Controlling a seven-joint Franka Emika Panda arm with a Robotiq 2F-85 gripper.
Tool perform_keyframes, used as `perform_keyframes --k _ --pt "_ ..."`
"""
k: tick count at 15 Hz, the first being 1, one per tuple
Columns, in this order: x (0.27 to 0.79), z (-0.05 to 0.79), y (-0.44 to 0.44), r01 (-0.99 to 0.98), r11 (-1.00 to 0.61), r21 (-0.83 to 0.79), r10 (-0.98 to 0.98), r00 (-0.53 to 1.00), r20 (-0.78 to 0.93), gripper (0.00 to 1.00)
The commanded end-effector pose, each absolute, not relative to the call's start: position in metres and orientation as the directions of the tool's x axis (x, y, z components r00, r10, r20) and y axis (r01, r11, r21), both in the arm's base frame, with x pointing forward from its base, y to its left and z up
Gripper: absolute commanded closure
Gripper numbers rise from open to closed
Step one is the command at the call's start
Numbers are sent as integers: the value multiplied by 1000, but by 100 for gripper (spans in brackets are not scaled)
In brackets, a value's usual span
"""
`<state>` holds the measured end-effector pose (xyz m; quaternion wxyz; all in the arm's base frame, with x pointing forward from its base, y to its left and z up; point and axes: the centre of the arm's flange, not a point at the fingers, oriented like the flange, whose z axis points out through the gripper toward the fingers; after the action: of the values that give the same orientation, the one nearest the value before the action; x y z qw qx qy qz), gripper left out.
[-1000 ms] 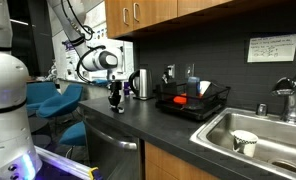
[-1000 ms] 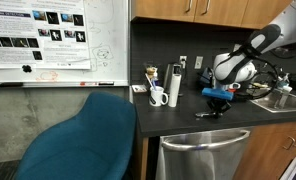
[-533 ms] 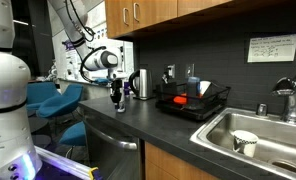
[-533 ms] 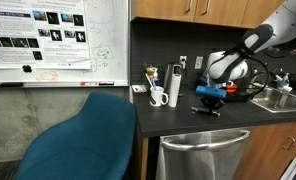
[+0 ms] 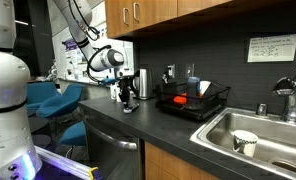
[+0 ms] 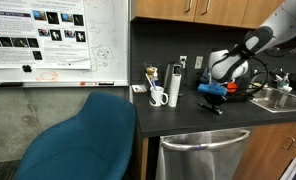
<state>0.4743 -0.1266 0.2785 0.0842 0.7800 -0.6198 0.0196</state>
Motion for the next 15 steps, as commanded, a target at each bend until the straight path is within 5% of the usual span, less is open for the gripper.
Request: perform_keyframes --k 1,5,6,9,15 --pt "473 277 -151 -978 -172 117 -966 191 177 100" --pt "466 297 -140 -973 -209 98 -966 221 135 100" --pt "463 303 -133 -968 -231 96 -963 241 121 74" --pt "449 326 -105 -944 -315 92 -944 322 71 63" --pt "409 375 -88 -813 -532 236 -841 540 -37 22"
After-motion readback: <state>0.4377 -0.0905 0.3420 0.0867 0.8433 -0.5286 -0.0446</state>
